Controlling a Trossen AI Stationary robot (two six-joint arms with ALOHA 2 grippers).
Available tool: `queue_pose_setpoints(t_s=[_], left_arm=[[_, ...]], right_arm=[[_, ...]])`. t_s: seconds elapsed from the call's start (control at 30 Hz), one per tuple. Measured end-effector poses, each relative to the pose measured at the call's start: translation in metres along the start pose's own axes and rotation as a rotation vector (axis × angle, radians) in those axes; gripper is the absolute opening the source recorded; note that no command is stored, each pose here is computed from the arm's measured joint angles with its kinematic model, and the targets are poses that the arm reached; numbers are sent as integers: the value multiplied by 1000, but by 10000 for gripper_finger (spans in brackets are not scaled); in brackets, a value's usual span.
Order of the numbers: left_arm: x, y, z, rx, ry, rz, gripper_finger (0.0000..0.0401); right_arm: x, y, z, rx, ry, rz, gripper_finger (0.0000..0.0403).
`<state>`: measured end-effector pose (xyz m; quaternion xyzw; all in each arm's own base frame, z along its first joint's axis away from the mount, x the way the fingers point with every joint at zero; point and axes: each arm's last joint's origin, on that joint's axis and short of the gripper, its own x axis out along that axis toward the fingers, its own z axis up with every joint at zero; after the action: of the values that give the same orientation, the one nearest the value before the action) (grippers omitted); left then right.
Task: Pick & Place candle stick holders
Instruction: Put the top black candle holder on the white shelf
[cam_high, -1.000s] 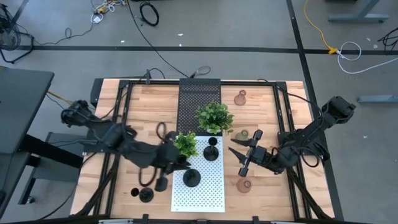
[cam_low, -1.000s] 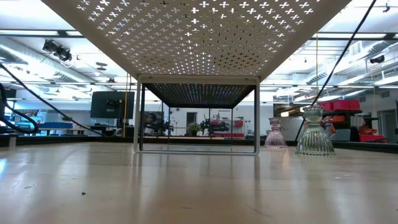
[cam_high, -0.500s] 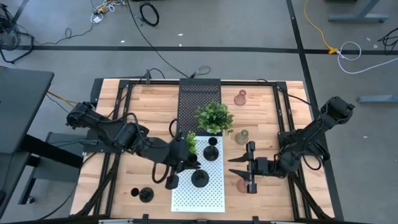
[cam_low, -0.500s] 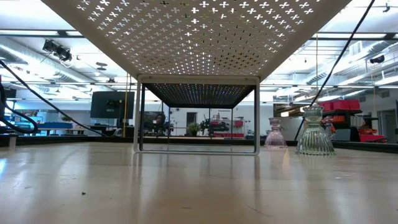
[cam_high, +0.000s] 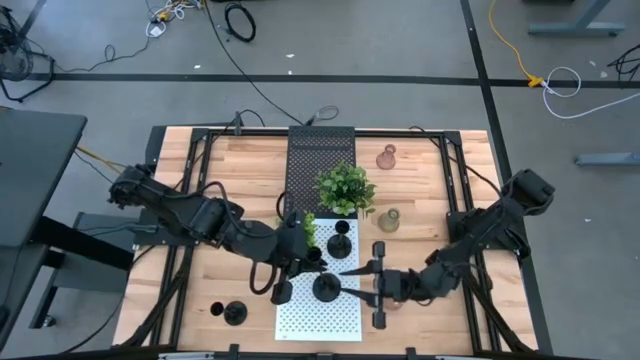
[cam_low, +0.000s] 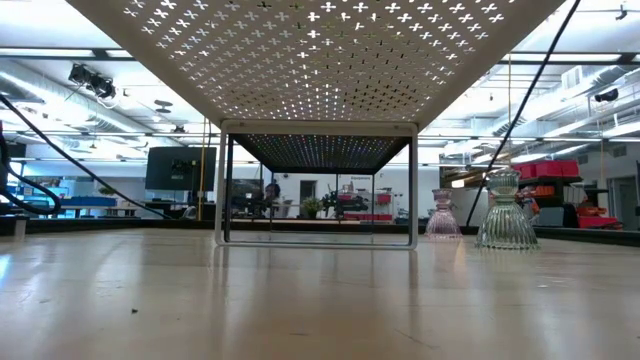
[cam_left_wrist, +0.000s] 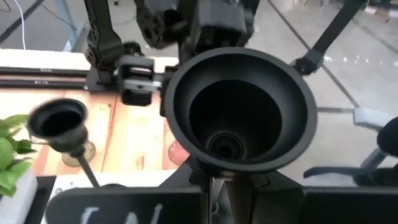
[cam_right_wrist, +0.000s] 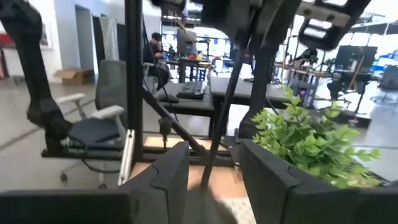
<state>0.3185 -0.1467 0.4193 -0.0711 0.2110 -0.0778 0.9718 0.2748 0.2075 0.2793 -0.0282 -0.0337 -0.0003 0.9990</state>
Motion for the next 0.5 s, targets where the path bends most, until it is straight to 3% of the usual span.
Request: queue_pose_setpoints(t_s=[0.33,0.5], left_arm=[[17,-4,-8,21,37,-30,23],[23,-5,-10,41,41,-36,23]], right_arm=[[32,3,-6,8,6,-15,145],[36,0,-1,28,-15,23,120]])
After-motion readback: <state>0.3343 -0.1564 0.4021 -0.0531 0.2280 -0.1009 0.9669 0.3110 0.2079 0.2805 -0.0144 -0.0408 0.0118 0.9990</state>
